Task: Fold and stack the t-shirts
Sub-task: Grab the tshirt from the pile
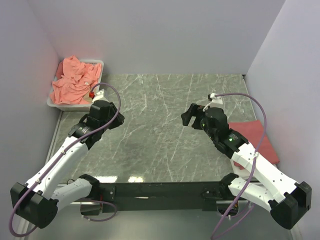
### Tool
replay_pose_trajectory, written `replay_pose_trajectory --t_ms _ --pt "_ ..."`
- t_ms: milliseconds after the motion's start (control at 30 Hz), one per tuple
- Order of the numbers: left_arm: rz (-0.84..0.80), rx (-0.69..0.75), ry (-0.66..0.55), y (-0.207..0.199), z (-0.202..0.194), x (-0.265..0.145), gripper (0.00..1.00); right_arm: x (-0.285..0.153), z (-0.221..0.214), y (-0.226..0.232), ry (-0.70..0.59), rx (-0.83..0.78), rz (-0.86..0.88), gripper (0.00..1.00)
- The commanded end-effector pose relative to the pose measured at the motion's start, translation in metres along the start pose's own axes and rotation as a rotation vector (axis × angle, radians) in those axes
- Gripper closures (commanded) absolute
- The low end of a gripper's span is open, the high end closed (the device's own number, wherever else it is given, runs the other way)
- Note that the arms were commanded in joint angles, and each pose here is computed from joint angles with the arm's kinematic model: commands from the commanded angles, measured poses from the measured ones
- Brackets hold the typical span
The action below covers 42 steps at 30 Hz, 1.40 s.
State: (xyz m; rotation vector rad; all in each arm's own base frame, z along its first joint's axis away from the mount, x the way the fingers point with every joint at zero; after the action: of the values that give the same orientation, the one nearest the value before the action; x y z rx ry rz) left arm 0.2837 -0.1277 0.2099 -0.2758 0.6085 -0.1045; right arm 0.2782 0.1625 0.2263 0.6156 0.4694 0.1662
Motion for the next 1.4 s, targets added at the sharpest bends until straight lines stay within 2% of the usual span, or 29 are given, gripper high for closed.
replay_pose_trajectory --t_ms 0,167,333,500,567,767,933,1000,1133,1367 --pt "0.002 -0.032 -0.08 -0.007 0.029 -0.005 0.66 -0.004 0.006 0.008 -0.011 -0.023 0.034 0.07" --pt "0.027 -0.044 -0.102 -0.004 0.048 0.003 0.56 -0.006 0.003 0.007 0.004 -0.049 0.039 0.07" --pt "0.088 -0.099 -0.129 0.016 0.086 0.024 0.52 -0.009 -0.001 0.009 0.027 -0.048 0.061 0.07" --pt "0.323 -0.185 -0.245 0.087 0.158 0.043 0.39 -0.011 -0.009 0.009 0.061 -0.051 0.07 0.06" --pt "0.449 -0.207 -0.231 0.126 0.164 0.061 0.36 -0.012 -0.012 0.009 0.071 -0.053 0.087 0.06" --pt "0.659 -0.224 -0.216 0.215 0.196 0.096 0.37 -0.018 -0.017 0.015 0.093 -0.055 0.14 0.06" --pt "0.679 -0.219 -0.17 0.252 0.207 0.151 0.39 -0.018 -0.02 0.023 0.116 -0.052 0.184 0.06" --pt "0.646 -0.223 -0.201 0.257 0.216 0.168 0.4 -0.017 -0.022 0.025 0.122 -0.049 0.197 0.06" --pt "0.566 -0.25 -0.135 0.265 0.197 0.22 0.42 -0.015 -0.024 0.025 0.133 -0.049 0.195 0.06" --pt "0.502 -0.292 -0.124 0.265 0.188 0.252 0.44 -0.013 -0.032 0.027 0.165 -0.052 0.215 0.06"
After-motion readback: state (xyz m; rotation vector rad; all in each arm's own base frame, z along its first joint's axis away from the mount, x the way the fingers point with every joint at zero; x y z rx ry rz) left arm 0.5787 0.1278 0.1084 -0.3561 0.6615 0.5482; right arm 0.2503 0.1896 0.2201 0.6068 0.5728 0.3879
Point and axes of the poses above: each gripper's point midway between its finger pads, its own x axis out along the fingers, its own y axis along the line the jaws close on, z = x × y, the point moved 1 cm from there along -x, back along the fingers, and after that the axes turned 13 degrees about x, right-handed, at the moved point
